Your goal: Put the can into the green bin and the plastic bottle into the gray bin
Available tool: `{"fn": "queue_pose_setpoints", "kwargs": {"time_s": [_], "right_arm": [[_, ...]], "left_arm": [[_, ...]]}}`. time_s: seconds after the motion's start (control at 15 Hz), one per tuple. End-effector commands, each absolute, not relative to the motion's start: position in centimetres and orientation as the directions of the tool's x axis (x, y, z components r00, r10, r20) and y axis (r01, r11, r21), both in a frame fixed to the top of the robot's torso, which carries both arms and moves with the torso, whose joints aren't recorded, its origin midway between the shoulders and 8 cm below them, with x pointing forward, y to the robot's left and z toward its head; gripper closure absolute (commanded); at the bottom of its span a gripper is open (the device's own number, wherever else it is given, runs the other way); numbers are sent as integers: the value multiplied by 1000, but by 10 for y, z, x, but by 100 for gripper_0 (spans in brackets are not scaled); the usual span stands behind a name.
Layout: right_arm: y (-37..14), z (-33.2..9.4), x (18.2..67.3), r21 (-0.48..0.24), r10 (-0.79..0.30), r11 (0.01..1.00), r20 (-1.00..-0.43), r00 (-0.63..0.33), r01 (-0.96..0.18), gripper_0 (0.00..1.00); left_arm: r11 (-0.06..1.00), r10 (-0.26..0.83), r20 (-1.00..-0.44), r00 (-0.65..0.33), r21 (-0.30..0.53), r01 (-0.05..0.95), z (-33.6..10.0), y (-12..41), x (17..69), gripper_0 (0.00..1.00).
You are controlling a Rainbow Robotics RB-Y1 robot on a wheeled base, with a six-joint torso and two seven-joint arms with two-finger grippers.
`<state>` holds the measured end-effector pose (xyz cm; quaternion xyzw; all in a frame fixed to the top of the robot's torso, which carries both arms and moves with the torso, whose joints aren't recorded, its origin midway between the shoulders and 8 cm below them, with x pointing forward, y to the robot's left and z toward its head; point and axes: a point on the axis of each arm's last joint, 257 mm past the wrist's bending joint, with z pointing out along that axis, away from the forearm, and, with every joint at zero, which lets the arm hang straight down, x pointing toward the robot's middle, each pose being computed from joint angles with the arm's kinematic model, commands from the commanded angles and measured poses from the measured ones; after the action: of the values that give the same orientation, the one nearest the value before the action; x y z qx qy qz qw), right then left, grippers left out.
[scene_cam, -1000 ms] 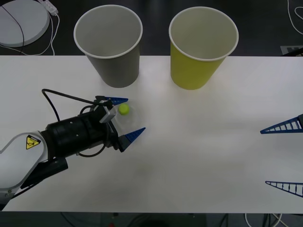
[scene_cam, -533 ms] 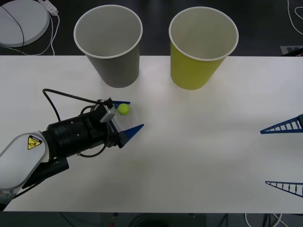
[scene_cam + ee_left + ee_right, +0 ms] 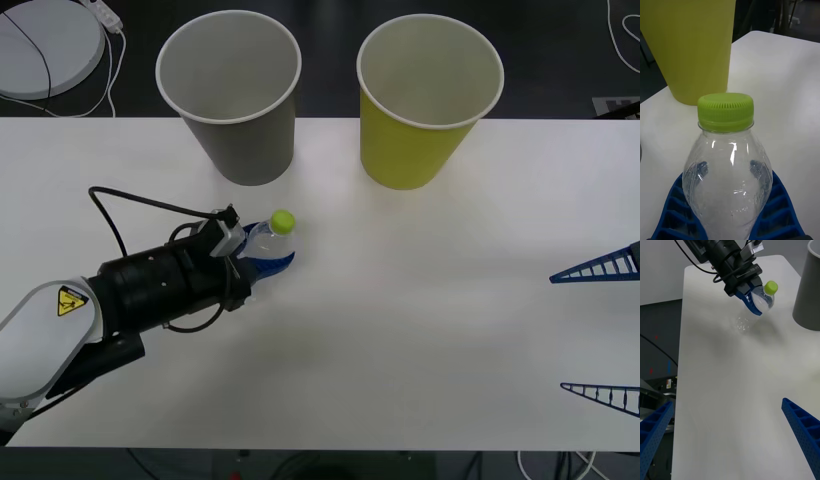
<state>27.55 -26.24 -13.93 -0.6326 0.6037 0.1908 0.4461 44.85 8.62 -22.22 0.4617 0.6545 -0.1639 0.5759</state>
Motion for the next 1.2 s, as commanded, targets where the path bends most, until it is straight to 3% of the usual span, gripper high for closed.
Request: {"fn": "queue_pose_setpoints", "kwargs": {"time_s": [0.07,1.2], "right_arm": [[-262,-139,275,-334,-594,127,-780,198,-934,0],[-262,-139,275,-334,-594,127,-780,198,-934,0]], "left_arm": [[522,409,-909,83,308,795,-221,89,448,100],[535,390,-920,41,263,803,-180,141,434,100]]}}
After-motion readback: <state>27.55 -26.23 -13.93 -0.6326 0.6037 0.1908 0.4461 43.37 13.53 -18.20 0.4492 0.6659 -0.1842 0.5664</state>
